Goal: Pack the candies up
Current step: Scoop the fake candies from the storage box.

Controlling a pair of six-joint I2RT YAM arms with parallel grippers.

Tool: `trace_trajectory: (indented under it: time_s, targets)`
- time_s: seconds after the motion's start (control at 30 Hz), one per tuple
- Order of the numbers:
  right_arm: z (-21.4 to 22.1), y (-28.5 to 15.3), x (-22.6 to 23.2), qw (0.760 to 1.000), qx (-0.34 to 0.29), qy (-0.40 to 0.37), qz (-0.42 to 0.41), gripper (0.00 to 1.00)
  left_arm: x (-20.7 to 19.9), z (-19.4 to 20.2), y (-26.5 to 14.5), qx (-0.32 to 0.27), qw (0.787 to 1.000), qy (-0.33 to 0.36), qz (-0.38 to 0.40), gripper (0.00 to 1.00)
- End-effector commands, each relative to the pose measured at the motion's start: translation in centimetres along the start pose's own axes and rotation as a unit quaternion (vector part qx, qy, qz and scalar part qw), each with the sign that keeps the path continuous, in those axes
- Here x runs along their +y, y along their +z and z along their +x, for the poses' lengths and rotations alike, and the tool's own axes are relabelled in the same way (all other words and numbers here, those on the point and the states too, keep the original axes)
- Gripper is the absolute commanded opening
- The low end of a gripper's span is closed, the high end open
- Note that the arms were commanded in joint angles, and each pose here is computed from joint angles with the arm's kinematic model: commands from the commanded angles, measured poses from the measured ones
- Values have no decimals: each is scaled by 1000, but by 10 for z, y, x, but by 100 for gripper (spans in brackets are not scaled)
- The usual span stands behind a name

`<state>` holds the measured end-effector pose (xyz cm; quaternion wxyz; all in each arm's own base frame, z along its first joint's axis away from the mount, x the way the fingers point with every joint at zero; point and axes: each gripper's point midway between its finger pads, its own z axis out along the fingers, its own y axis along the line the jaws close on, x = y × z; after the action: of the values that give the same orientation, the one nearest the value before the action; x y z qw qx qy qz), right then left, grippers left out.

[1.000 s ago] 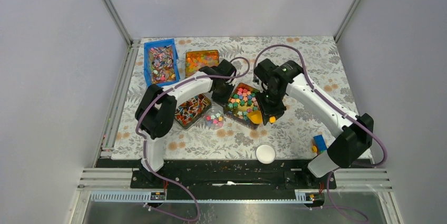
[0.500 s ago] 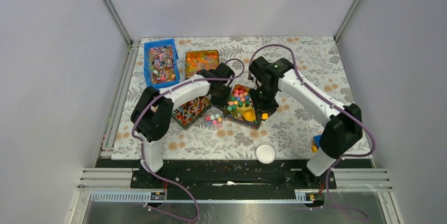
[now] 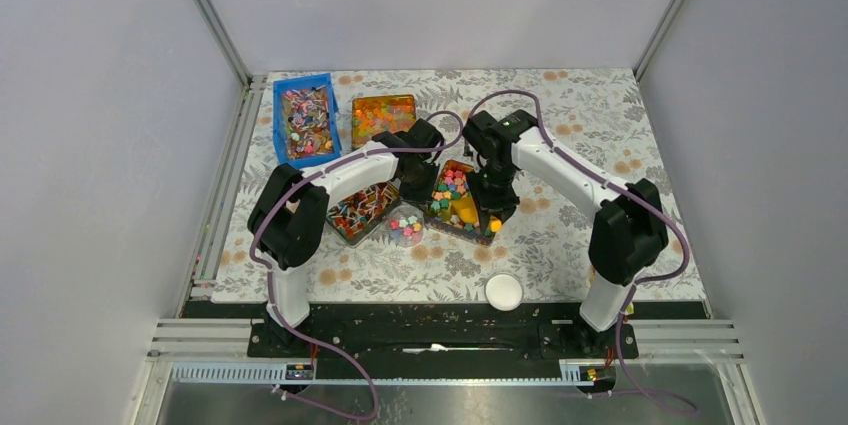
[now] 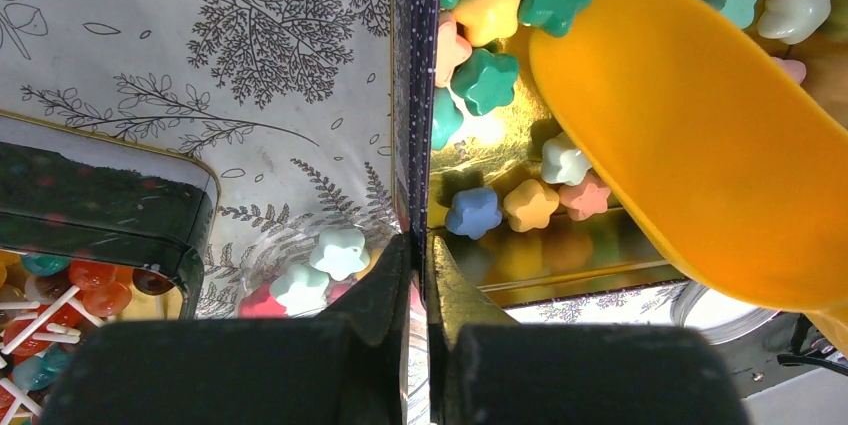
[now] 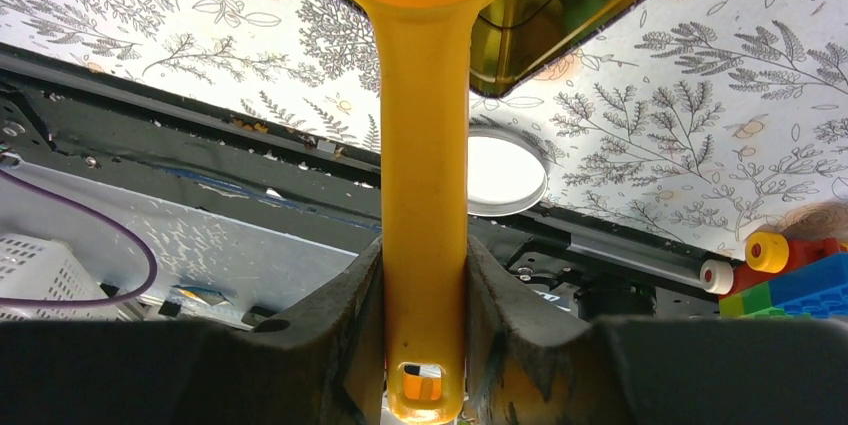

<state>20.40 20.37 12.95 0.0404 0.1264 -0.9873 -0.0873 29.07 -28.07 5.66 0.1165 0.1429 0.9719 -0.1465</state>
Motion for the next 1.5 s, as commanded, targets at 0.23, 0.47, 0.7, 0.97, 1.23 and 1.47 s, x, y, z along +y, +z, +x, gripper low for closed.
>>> trace_trajectory:
  time_s: [0.23, 0.47, 0.7, 0.97, 1.23, 1.47]
  targets:
    - [-11, 1, -6, 998, 45, -9, 45, 0, -22, -13, -20, -22, 999, -4, 47, 0]
    - [-21, 8, -10, 994, 83, -22, 72, 0, -25, -19, -24, -24, 998, -2, 49, 0]
    - [-42, 33, -12, 992, 87, -42, 77, 0, -33, -23, -28, -25, 998, -6, 64, 0]
    - [-61, 54, -11, 993, 68, -73, 68, 0, -41, -28, -29, -24, 996, -10, 81, 0]
    - [-68, 65, -13, 993, 19, -105, 53, 0, -40, -28, -29, -20, 996, -22, 86, 8]
    - [-55, 72, -15, 992, 1, -121, 34, 0, -26, -34, -32, -26, 991, -80, 104, 43]
